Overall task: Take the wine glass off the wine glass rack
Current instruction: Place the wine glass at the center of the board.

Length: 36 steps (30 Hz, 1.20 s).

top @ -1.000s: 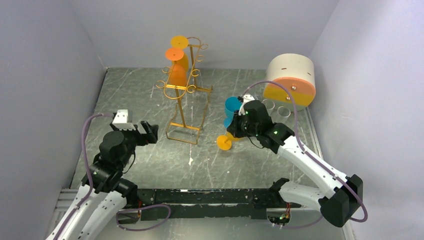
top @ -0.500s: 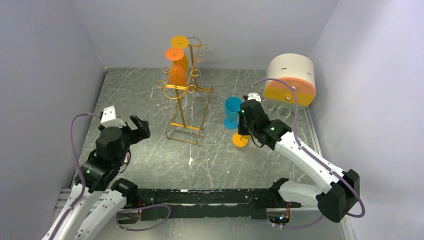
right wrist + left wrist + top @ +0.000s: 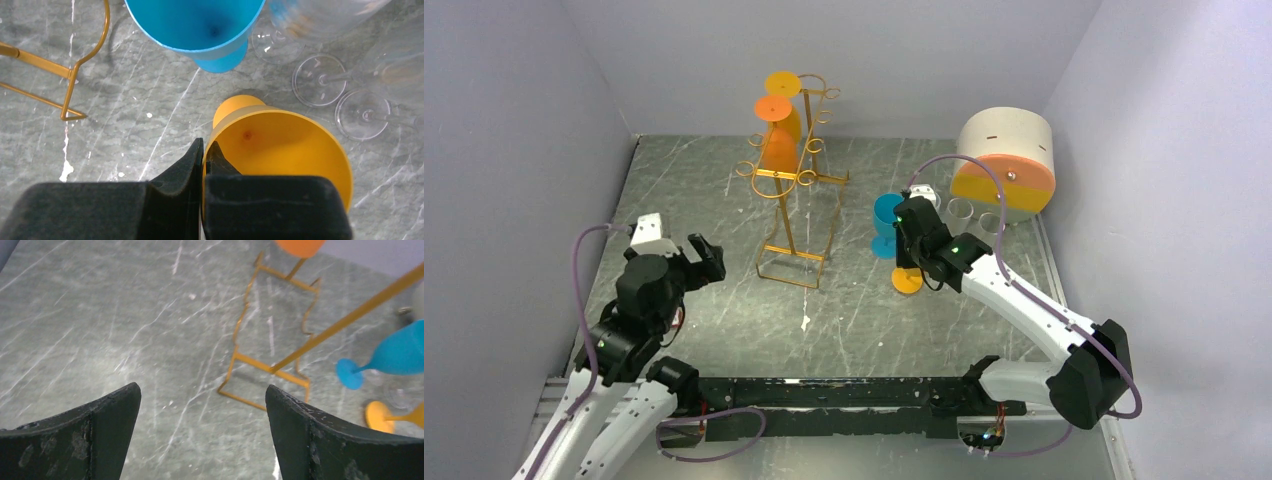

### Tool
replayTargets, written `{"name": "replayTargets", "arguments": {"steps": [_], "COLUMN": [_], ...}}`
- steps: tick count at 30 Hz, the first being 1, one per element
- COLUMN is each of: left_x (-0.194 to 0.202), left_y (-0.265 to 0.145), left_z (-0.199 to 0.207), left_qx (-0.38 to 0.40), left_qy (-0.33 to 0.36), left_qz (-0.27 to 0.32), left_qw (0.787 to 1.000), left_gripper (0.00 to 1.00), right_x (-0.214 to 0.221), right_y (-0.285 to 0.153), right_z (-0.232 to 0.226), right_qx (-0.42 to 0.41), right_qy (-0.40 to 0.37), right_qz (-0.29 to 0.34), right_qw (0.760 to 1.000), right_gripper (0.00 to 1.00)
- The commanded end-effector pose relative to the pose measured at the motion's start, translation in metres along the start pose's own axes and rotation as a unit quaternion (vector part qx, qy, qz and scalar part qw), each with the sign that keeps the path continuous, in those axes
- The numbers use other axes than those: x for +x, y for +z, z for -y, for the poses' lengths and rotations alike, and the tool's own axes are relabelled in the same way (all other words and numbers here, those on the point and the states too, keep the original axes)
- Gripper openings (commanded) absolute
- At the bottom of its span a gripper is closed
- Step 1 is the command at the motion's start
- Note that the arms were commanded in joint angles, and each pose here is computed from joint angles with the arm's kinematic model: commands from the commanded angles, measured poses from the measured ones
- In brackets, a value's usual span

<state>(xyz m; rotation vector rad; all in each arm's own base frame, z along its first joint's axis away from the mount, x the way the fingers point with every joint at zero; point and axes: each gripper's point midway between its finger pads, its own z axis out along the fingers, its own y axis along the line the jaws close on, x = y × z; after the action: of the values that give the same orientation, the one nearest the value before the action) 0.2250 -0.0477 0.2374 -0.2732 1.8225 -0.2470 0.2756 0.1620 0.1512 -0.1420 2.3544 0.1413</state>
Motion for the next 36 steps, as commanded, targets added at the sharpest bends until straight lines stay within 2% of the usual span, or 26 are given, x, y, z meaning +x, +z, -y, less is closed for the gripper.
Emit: {"name": "replayTargets", "arguments": {"steps": [1, 5, 14, 17, 23, 31, 36], "left_x": [0.001, 0.004, -0.006, -0.007, -0.001, 0.003, 0.003], "left_y": [0.002, 0.005, -0.004, -0.004, 0.000, 0.003, 0.003], "left_z": [-0.021, -0.010, -0.009, -0.013, -0.017, -0.017, -0.018], "left_qx": [-0.068, -0.035, -0.010, -0.021, -0.038, -0.045, -0.046], "left_qy": [0.008, 0.017, 0.000, -0.002, 0.003, 0.008, 0.007], "left_qz": [-0.021, -0.031, 0.014, 0.017, -0.005, -0.019, -0.017], "left_qw": [0.997, 0.999, 1.000, 1.000, 0.999, 0.999, 0.999], "left_gripper": [0.99, 1.00, 1.00, 1.00, 1.00, 1.00, 0.99], "right_x": [-0.022, -0.023, -0.016, -0.016, -0.020, -0.020, -0.025], "right_y": [0.004, 0.008, 0.016, 0.018, 0.022, 0.027, 0.027], "right_z": [0.001, -0.003, 0.007, 0.003, 0.000, 0.010, 0.008], "right_qx": [0.017, 0.011, 0.035, 0.017, -0.006, 0.011, 0.005], "right_qy": [-0.005, -0.017, -0.021, -0.024, -0.019, -0.022, -0.026], "right_qz": [0.036, 0.026, 0.010, 0.010, 0.007, -0.005, 0.000], "right_qw": [0.999, 0.999, 0.999, 1.000, 1.000, 1.000, 1.000], "right_gripper": [0.00, 0.00, 0.00, 0.00, 0.05, 0.10, 0.17]}}
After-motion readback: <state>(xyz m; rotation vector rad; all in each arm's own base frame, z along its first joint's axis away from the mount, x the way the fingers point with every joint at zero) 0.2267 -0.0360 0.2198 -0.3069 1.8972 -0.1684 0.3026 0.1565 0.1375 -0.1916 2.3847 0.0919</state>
